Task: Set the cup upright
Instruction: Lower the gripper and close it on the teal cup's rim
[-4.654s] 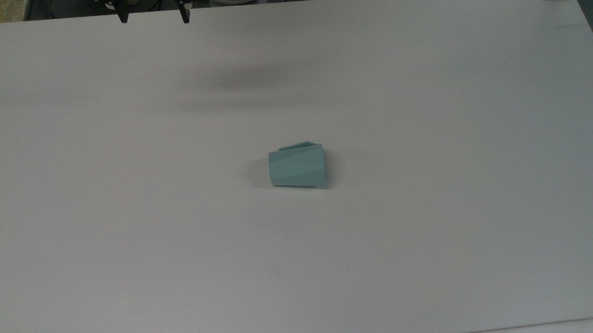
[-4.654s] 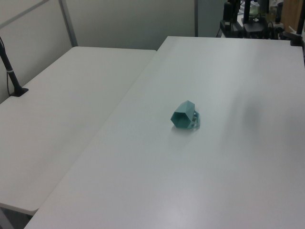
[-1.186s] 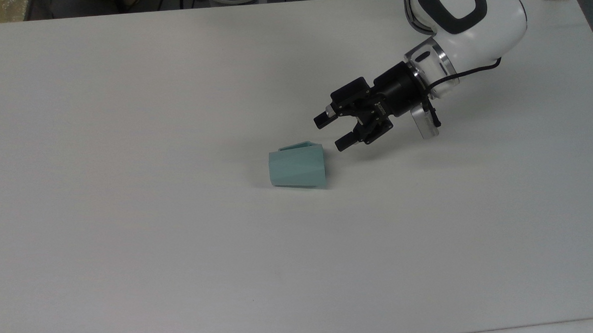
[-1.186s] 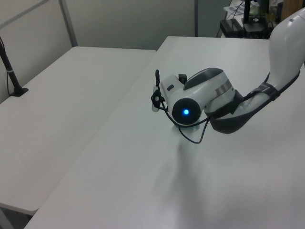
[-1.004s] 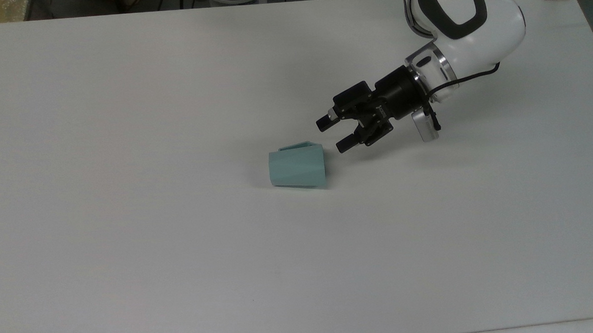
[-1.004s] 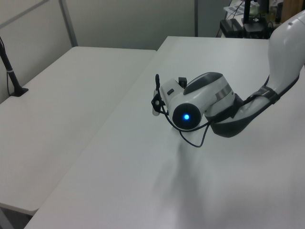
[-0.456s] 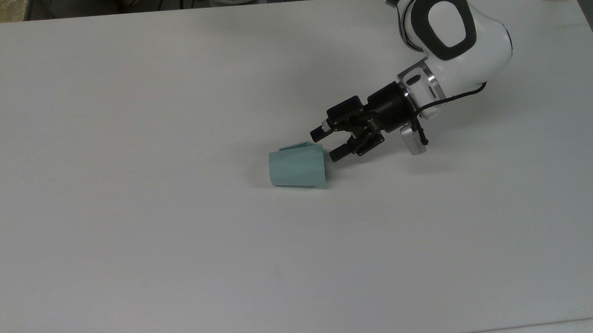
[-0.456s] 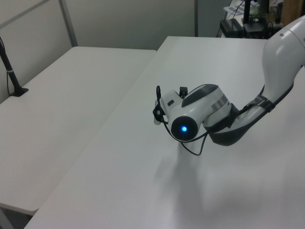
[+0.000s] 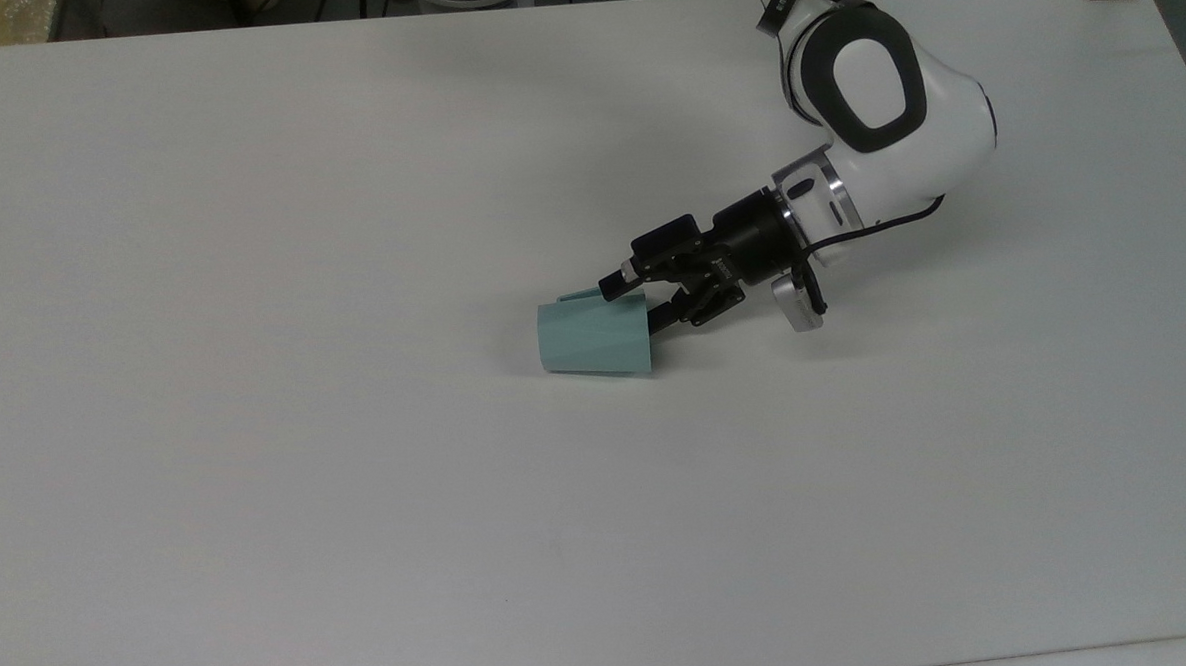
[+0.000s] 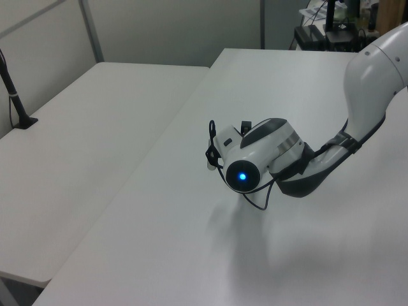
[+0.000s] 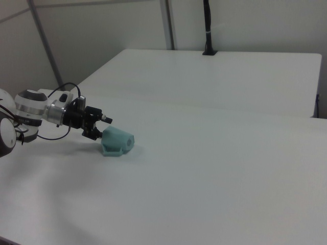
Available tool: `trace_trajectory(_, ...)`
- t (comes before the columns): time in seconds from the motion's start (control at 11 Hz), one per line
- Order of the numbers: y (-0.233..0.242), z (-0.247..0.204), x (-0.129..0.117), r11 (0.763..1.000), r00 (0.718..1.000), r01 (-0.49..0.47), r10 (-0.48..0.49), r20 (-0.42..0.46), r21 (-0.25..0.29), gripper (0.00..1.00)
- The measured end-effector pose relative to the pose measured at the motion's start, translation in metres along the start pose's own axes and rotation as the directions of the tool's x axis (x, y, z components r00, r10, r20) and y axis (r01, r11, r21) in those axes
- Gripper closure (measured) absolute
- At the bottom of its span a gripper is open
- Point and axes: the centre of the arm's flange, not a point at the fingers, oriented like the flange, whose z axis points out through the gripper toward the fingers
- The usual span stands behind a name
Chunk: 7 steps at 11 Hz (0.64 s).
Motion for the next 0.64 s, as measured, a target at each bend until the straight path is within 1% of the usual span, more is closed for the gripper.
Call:
trace_trajectory(0.18,0.003,0.008,0.002,1.0,1.0,-0.004,0.004,0.012,0.001,0.03)
trace_trajectory(0.46,0.001,0.017,0.002,1.0,1.0,-0.001,0.002,0.025,-0.003,0.08)
trace_trajectory(0.55,-0.001,0.019,0.001,1.0,1.0,0.002,-0.002,0.027,-0.003,0.15)
trace_trajectory(0.64,-0.003,0.019,0.001,1.0,1.0,0.004,-0.004,0.028,-0.003,0.33)
